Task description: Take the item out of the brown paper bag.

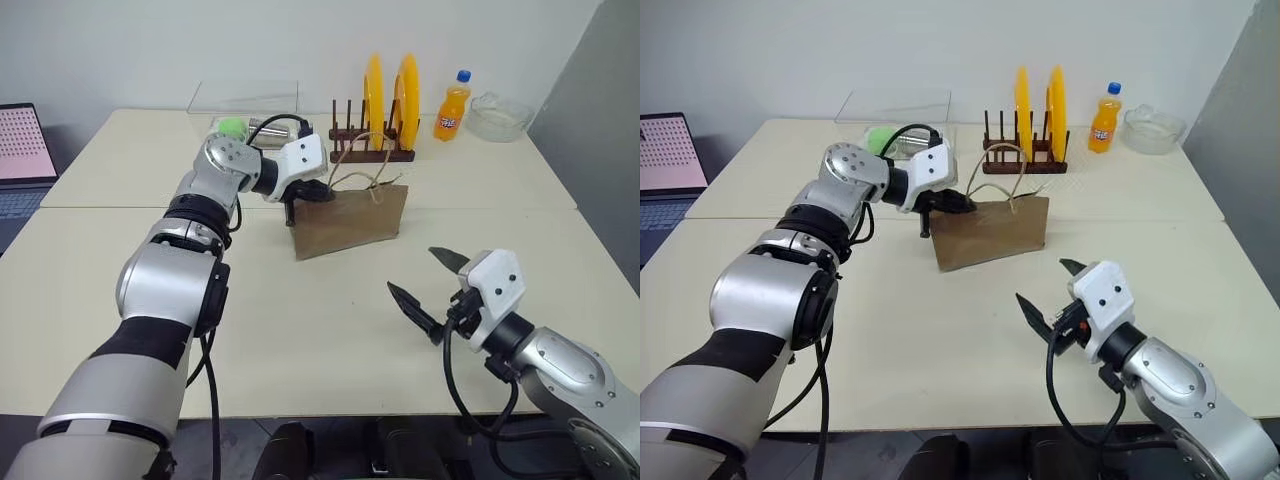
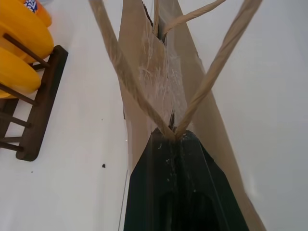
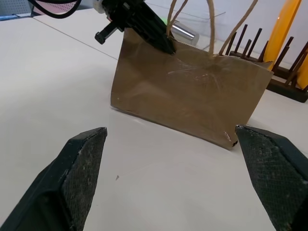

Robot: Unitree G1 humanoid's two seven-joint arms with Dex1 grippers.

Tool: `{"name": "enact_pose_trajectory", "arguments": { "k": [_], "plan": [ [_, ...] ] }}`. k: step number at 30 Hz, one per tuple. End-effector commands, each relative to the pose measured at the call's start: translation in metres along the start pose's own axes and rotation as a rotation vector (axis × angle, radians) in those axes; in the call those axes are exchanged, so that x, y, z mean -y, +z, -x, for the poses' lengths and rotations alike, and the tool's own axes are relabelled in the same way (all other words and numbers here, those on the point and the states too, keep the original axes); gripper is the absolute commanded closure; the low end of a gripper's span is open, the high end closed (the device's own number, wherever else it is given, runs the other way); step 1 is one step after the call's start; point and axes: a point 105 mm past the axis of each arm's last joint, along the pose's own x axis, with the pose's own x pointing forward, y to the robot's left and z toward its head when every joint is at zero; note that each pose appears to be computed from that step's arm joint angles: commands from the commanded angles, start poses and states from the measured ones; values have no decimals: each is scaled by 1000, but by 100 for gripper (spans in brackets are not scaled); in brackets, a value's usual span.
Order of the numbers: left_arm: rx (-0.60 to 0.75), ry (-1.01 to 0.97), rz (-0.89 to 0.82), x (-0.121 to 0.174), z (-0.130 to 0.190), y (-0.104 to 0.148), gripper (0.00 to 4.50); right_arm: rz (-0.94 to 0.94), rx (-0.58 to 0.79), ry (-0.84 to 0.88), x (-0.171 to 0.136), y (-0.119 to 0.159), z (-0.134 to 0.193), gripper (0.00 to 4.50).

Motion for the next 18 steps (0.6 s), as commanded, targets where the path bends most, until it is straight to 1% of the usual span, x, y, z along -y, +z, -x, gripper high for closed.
{"name": "enact_pose_trajectory", "arguments": {
  "k": [1, 5, 6, 7, 11, 14, 18],
  "plan": [
    [10, 67, -40, -13, 8, 9, 388, 49, 90, 29, -11, 23, 5, 0],
    [10, 70, -41, -14, 13, 7, 273, 50, 94, 38, -14, 24, 3, 0],
    [11, 71, -38, -14, 14, 6, 235, 51, 96, 40, -14, 25, 2, 0],
    [12, 71, -37, -14, 19, 4, 216, 55, 99, 42, -14, 25, 1, 0],
    [35, 92, -13, -18, 36, 0, 216, 70, 104, 50, -13, 26, -3, 0],
    [92, 118, 34, -22, 61, -4, 216, 90, 104, 69, -12, 24, -8, 0],
    [160, 132, 86, -18, 88, -14, 216, 138, 101, 64, -5, 23, -15, 0]
  ]
}}
